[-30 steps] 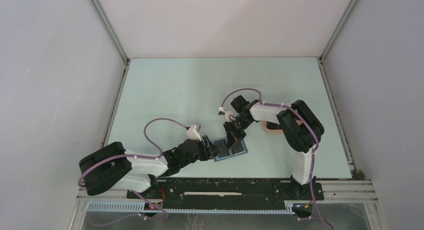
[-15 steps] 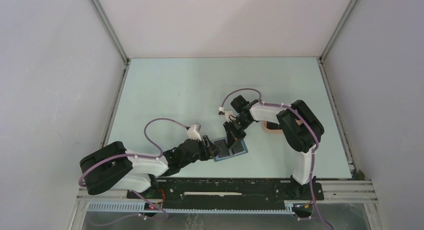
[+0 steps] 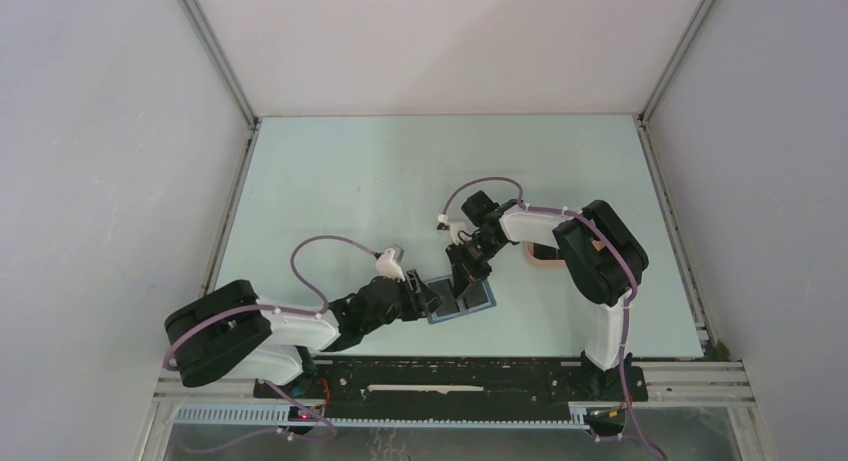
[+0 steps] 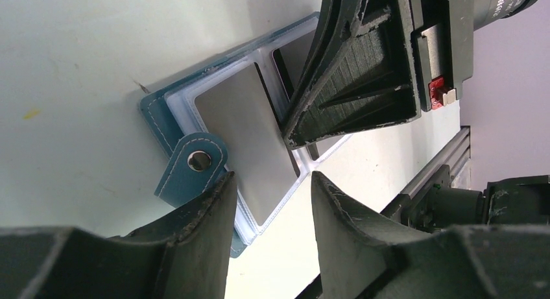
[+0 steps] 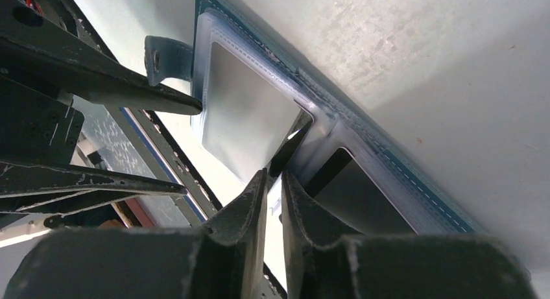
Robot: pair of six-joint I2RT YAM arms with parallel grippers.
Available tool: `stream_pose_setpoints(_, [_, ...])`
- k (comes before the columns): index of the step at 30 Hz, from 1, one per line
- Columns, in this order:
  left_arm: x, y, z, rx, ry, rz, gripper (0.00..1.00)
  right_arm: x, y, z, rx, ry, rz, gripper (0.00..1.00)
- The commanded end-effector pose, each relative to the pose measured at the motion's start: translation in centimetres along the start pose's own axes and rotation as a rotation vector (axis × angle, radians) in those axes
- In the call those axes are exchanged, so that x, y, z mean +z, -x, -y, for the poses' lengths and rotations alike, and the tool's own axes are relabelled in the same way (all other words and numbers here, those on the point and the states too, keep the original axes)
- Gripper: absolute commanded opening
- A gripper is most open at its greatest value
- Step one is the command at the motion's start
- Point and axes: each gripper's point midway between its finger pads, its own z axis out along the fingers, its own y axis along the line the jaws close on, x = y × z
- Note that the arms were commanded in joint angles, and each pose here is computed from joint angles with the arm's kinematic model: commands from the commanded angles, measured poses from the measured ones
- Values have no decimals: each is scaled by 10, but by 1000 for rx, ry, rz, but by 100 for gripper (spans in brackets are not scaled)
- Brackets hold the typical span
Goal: Put the credit cards into the card holder
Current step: Turn over the card slot in the card holder.
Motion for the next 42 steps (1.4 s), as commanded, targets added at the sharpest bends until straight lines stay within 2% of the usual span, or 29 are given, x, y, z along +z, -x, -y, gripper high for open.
stream_pose_setpoints(1, [6, 21, 43, -36, -129, 49, 51, 4, 1, 10, -23, -20, -8, 24])
stream_pose_setpoints(5, [5, 23, 49, -46, -155, 53, 51, 1, 3, 5, -29, 4, 1, 31])
stream_pose_setpoints(23, [8, 27, 67, -117, -275, 50, 50, -7, 6, 1, -26, 41, 21, 41])
stream_pose_setpoints(32, [21, 24, 68, -147, -299, 37, 49, -25, 16, 1, -40, 38, 68, 56])
stream_pose_setpoints(42, [30, 24, 66, -122, -264, 27, 47, -56, 29, 4, -58, 10, 147, 57])
